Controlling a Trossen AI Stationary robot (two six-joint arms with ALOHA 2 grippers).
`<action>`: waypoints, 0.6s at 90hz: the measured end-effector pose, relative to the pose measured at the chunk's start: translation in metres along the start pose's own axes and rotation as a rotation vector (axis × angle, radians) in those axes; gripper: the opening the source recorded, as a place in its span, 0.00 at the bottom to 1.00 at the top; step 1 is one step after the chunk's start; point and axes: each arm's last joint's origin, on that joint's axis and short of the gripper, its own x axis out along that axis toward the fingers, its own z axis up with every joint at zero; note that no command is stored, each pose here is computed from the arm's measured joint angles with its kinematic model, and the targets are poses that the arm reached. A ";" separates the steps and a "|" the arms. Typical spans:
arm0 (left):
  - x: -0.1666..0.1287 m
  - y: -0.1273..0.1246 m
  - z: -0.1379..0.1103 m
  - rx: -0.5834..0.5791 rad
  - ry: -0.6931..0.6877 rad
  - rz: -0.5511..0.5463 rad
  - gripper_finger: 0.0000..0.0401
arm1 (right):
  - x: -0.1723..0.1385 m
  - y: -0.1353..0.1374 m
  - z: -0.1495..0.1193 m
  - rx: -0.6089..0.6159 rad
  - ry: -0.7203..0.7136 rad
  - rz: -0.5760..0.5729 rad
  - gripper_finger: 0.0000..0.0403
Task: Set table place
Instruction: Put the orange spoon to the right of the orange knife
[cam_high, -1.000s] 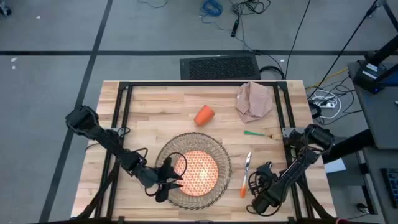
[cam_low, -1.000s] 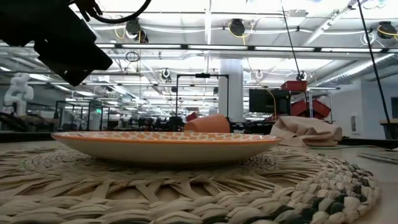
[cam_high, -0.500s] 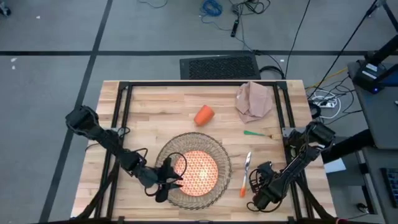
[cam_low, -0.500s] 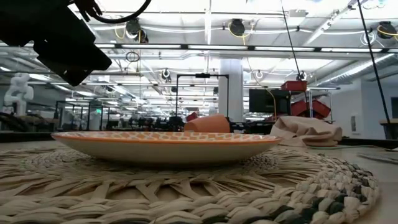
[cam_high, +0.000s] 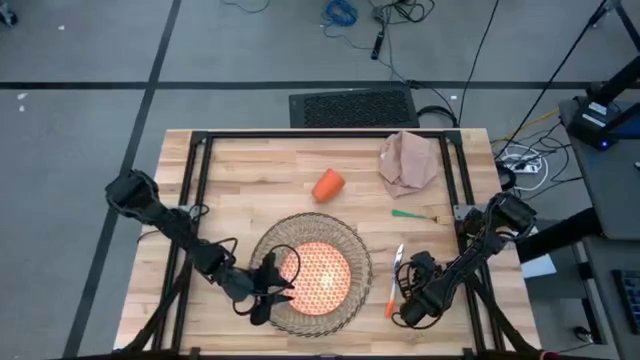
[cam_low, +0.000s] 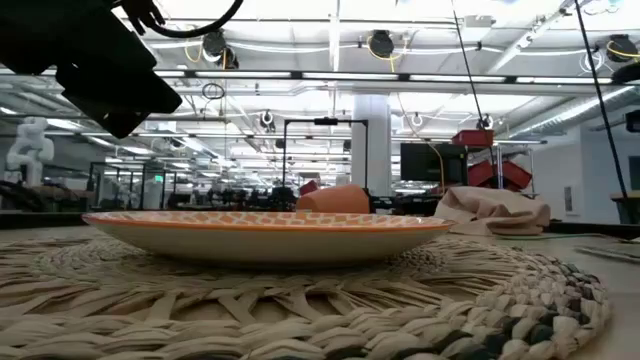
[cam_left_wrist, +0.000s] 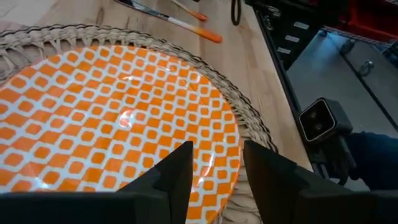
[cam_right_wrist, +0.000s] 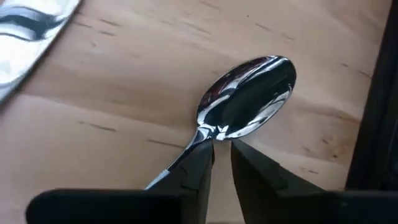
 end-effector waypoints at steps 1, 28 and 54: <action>0.000 0.000 0.000 0.000 0.000 0.000 0.32 | 0.000 0.000 0.001 -0.002 0.001 -0.001 0.13; 0.000 0.000 0.000 0.001 0.001 0.001 0.32 | 0.002 0.008 0.015 -0.021 -0.019 0.000 0.13; 0.000 0.000 0.000 0.002 0.004 0.003 0.32 | 0.003 0.013 0.028 -0.034 -0.047 0.009 0.13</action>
